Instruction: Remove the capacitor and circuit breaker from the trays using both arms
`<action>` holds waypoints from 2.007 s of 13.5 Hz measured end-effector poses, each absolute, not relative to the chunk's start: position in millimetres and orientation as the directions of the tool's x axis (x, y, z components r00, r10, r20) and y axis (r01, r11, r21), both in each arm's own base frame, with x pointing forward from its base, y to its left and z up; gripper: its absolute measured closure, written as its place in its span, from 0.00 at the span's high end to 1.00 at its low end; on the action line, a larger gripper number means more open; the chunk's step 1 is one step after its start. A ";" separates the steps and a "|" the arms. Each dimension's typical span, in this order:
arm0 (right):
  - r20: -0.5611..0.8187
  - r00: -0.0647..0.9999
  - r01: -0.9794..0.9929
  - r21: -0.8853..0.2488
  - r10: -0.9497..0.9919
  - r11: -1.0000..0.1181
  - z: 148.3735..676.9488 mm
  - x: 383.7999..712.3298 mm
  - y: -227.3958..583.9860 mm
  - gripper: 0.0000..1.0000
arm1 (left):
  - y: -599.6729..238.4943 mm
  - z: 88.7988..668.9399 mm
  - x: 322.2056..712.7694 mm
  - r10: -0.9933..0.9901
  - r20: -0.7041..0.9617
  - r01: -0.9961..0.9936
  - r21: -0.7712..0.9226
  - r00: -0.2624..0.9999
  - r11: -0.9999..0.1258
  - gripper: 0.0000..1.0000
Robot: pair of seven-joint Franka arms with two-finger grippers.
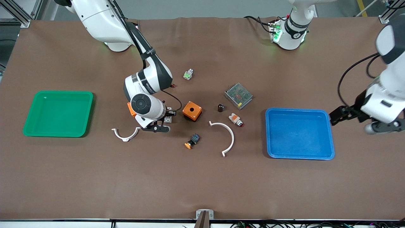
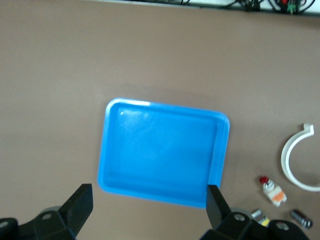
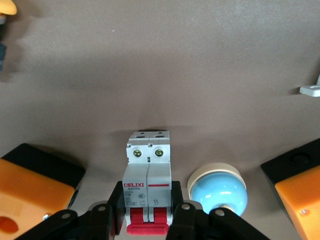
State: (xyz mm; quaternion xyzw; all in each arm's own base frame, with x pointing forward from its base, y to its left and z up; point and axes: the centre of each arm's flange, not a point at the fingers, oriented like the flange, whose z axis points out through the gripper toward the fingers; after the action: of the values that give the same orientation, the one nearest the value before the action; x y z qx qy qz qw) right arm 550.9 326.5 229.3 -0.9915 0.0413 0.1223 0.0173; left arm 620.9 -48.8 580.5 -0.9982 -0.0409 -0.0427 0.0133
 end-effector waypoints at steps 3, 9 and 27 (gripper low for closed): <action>-0.250 0.965 -0.087 -0.020 -0.080 -0.996 229.5 551.7 325.5 0.43 | -38.2 611.5 585.8 0.064 0.035 0.064 0.004 0.997 -0.998 1.00; -0.302 0.947 -0.121 -0.023 -0.109 -0.992 388.6 555.4 273.7 1.00 | -40.4 615.7 543.9 0.061 0.009 0.061 0.028 0.998 -0.998 1.00; -0.036 0.999 -0.037 -0.020 -0.037 -0.999 630.8 540.2 -35.7 1.00 | -62.6 630.0 521.7 0.015 0.048 0.015 -0.003 0.999 -1.000 1.00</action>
State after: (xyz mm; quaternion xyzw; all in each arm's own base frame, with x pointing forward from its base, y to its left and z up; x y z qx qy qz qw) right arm 540.2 -35.7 630.8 -0.9996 0.0186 0.0177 0.0105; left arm 521.7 -62.6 630.0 -0.9997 -0.0076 -0.0242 0.0017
